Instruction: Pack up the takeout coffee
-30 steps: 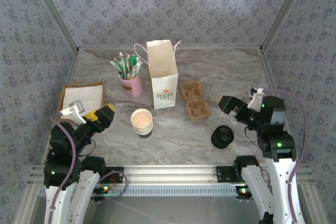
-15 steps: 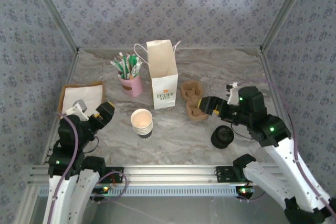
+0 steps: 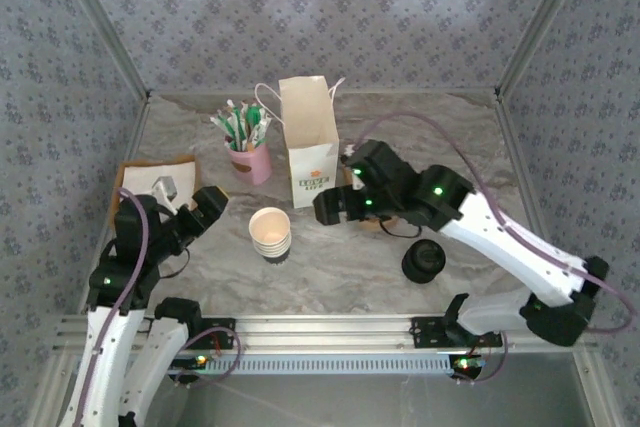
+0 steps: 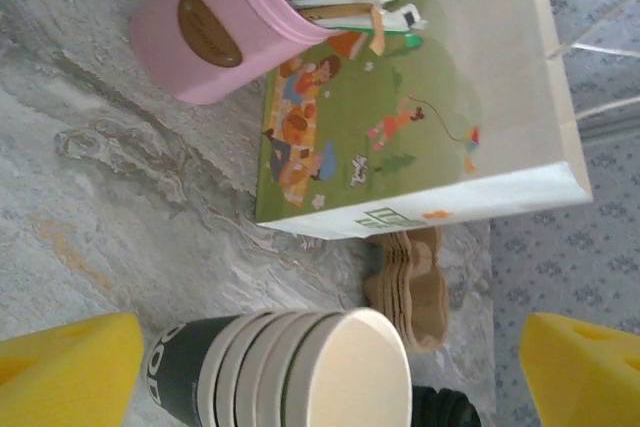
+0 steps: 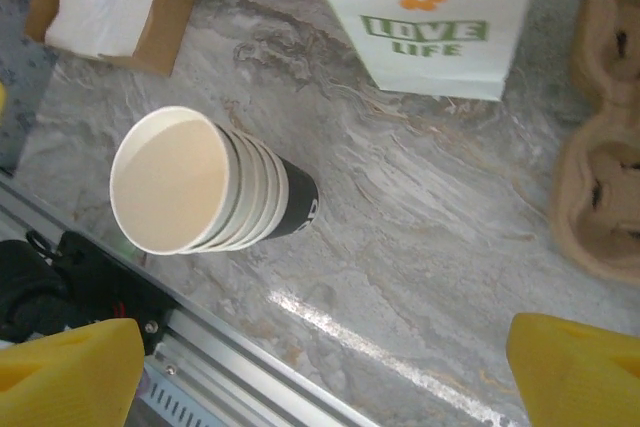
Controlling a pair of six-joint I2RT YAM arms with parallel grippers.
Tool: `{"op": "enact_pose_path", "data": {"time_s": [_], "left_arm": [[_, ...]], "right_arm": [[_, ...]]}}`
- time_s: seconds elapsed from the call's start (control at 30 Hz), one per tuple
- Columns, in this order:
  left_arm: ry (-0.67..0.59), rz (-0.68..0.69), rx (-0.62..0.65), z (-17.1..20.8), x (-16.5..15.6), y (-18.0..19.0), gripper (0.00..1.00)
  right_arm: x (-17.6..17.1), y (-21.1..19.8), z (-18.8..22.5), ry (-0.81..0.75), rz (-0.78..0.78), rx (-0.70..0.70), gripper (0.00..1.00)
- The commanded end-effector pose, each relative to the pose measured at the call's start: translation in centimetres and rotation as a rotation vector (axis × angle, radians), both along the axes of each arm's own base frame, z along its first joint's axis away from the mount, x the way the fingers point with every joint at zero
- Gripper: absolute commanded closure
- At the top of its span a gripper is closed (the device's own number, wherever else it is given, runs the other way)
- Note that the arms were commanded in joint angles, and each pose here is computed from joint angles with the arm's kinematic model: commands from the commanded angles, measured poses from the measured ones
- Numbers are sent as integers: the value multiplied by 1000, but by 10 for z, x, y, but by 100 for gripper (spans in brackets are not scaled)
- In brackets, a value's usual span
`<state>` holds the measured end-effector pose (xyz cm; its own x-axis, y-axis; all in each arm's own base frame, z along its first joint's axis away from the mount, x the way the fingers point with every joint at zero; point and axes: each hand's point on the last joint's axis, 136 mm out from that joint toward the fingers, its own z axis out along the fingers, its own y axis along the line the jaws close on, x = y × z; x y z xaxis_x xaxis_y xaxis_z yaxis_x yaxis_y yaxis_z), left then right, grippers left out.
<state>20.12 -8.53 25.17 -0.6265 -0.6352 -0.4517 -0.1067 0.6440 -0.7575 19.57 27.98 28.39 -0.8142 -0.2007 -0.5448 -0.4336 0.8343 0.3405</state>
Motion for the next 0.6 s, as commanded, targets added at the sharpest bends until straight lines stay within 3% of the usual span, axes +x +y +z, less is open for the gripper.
{"op": "enact_pose_path", "data": {"time_s": [0.0, 0.13, 0.27, 0.4, 0.57], "left_arm": [[44, -76, 55, -18, -28, -2, 7], [40, -97, 36, -31, -34, -6, 16], [108, -176, -40, -53, -30, -24, 35], [130, -180, -53, -65, -32, -25, 46], [172, -232, -90, -76, -37, -35, 49]], "right_arm": [[3, 2, 2, -67, 30, -122, 8], [9, 25, -7, -56, 58, -163, 29], [10, 44, -13, -42, 77, -187, 47], [9, 61, -23, -29, 97, -213, 50], [8, 82, -41, 9, 122, -236, 53]]}}
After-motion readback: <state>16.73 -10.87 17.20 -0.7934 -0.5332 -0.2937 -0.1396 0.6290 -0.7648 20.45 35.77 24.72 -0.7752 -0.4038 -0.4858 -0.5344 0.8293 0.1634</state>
